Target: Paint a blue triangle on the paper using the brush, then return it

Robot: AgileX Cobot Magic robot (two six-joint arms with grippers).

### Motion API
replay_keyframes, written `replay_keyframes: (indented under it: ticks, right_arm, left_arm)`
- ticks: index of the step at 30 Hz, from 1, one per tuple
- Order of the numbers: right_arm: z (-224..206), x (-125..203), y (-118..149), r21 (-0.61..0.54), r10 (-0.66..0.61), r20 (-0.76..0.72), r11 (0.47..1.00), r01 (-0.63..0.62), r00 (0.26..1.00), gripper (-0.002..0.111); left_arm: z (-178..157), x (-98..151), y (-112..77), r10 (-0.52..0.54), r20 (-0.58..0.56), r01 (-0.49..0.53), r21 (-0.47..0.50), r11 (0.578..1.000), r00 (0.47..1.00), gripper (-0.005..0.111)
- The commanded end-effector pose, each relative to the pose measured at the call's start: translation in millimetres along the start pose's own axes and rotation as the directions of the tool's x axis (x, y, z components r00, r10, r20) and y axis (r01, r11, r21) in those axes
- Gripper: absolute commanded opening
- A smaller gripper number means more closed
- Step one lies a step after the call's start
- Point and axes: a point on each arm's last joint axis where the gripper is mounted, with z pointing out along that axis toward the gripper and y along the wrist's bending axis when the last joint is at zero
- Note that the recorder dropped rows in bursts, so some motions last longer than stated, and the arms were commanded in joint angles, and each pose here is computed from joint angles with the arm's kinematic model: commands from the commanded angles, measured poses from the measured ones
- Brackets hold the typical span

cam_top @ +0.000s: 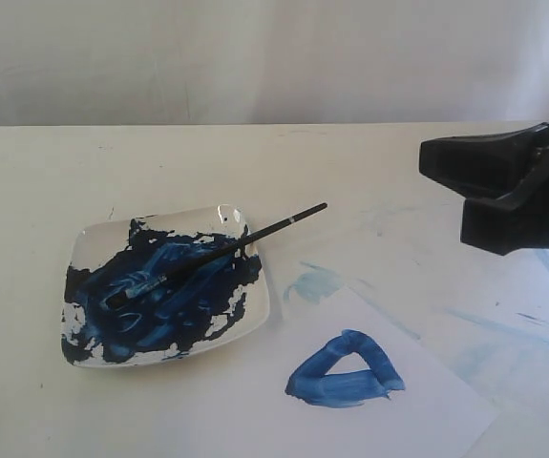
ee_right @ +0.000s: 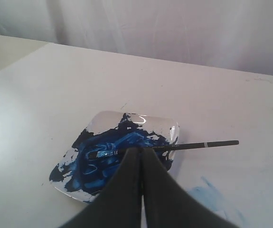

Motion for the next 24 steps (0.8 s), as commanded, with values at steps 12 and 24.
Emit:
replay_keyframes:
  ticks: [12,24]
  right_arm:
    - [-1,1,0,0.004,-0.007,0.004,1.0,0.007,1.0,0.0]
    - [-1,0,0,0.005,-0.005,0.005,1.0,0.005,1.0,0.0]
  left_arm:
    - [-20,8,26.3,-0.212,0.14,0.247,-0.334,0.91,0.967,0.0]
    - [-55,21,30.8,-0.23,0.373,0.431,-0.659,0.616,0.899,0.0]
